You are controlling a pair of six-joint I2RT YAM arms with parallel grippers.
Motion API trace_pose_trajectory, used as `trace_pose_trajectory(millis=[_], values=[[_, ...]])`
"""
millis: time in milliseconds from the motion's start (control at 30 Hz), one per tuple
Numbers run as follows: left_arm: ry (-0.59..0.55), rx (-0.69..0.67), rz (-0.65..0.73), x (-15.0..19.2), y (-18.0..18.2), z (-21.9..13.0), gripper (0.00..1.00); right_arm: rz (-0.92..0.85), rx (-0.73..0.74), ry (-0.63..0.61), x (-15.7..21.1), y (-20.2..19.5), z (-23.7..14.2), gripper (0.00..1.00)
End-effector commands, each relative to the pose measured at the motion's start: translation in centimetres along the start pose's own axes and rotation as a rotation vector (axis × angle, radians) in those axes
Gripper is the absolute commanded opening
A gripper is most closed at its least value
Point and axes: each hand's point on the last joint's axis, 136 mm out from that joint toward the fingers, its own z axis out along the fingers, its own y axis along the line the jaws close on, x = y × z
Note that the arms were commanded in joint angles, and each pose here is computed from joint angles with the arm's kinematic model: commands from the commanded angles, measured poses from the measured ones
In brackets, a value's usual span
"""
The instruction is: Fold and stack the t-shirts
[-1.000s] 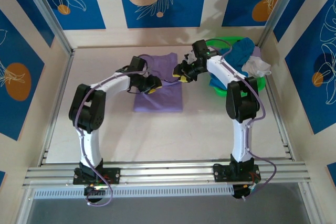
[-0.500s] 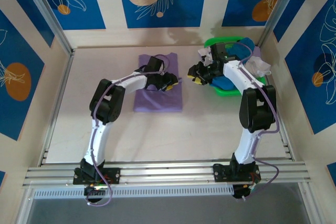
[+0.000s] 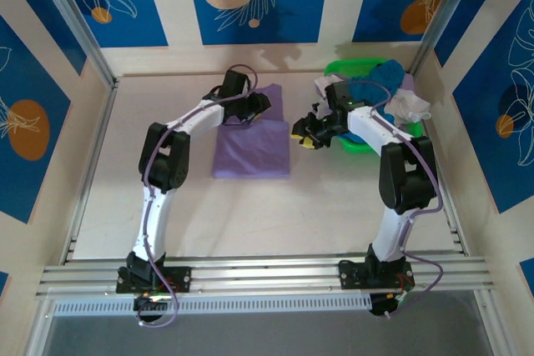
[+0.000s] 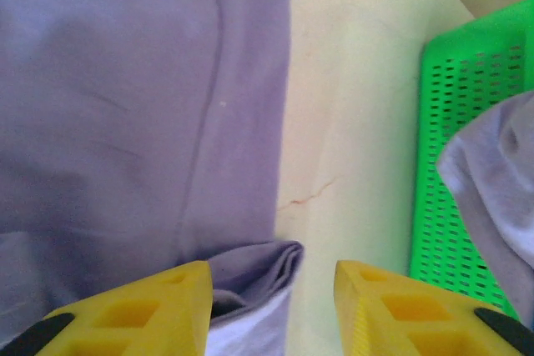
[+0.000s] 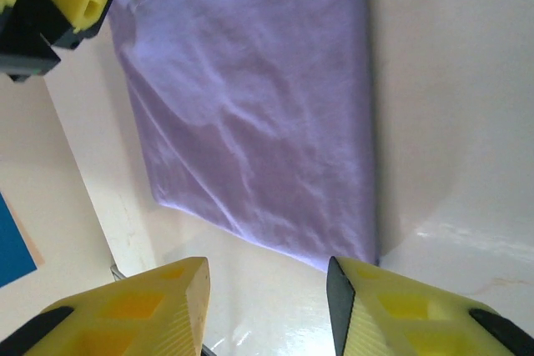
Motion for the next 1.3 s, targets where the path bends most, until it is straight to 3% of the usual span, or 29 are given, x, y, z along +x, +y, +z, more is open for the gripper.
trace_pose_trajectory(millis=[0, 300, 767, 1033, 1267], values=[[-0.013, -0.037, 0.084, -0.6, -1.3, -3.7, 0.43, 0.006, -0.015, 0.066, 1.7, 0.5, 2.3, 0.44], [0.075, -0.173, 0.160, 5.0, 4.2, -8.0, 0.44, -0.022, 0.052, 0.179, 4.3, 0.5, 7.3, 0.44], [0.209, -0.290, 0.072, 14.3, 13.5, -8.4, 0.45, -0.005, 0.182, 0.273, 8.2, -4.0, 9.8, 0.44], [0.208, -0.291, 0.041, 19.6, 14.1, -10.8, 0.45, 0.001, 0.235, 0.301, 12.1, -6.4, 8.0, 0.44], [0.137, -0.270, 0.008, 22.9, 12.6, -14.7, 0.46, -0.036, 0.246, 0.323, 17.9, -8.0, 4.6, 0.44]])
